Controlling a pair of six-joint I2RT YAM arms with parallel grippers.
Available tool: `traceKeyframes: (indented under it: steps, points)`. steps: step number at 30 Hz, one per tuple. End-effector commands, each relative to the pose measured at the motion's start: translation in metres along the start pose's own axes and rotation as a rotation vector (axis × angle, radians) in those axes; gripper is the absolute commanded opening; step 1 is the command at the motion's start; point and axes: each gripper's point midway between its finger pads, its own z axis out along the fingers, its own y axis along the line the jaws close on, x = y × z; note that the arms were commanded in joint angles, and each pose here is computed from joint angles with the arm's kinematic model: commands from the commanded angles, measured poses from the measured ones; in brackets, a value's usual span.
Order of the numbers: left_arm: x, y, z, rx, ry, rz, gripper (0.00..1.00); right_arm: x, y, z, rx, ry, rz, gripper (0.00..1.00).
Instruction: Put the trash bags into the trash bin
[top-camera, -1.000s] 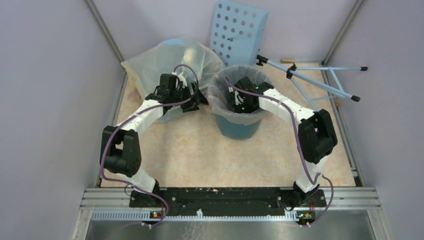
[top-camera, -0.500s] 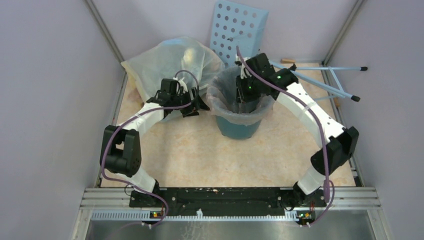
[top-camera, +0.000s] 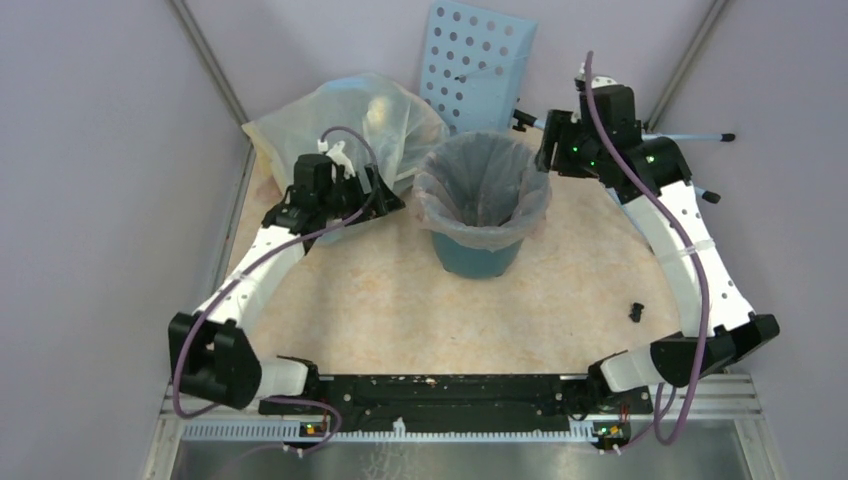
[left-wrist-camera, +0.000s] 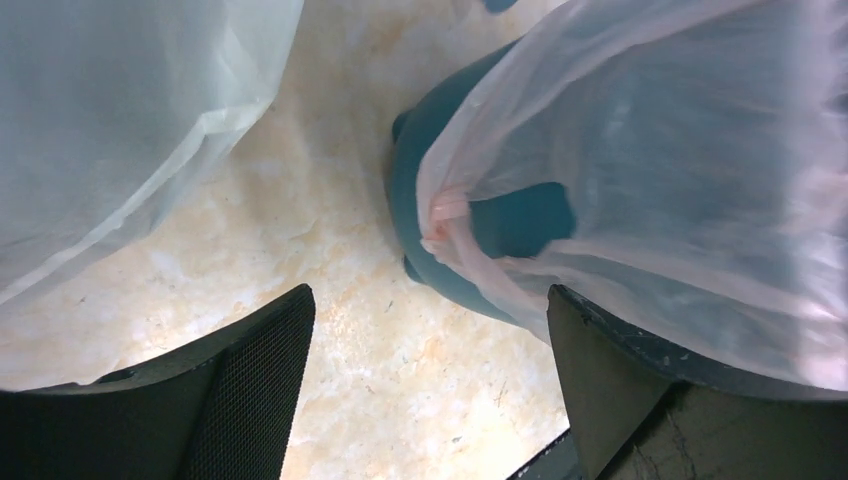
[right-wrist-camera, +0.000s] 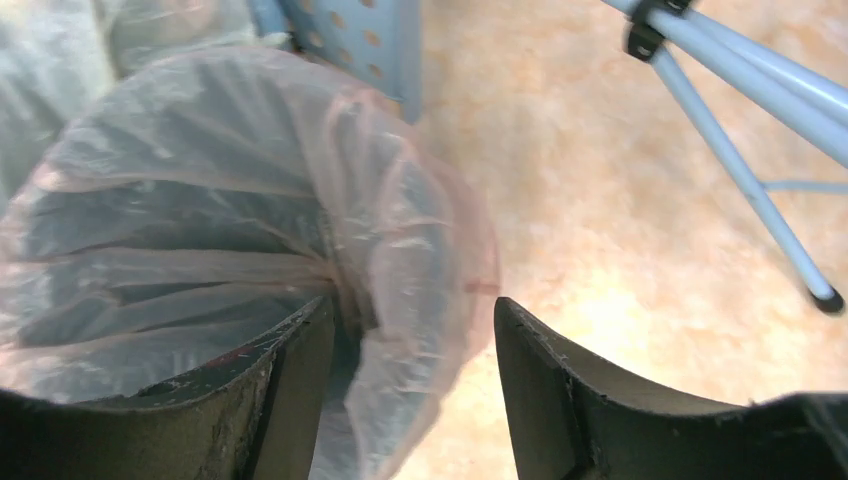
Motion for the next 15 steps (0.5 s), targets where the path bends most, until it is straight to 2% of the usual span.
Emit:
traceKeyframes:
  steps: [1,10,15]
  points:
    - [-0.011,-0.004,-0.031,-0.058,-0.094,0.001,0.91,0.007,-0.026,-0.006,0.076,0.009,0.076,0.61]
    - [-0.009,-0.011,-0.086,-0.11,-0.216,-0.026,0.98,0.041,-0.008,0.026,-0.012,0.184,0.081,0.6]
    - [-0.005,-0.004,-0.118,-0.158,-0.314,0.007,0.99,0.047,-0.014,0.045,0.041,0.214,0.095,0.46]
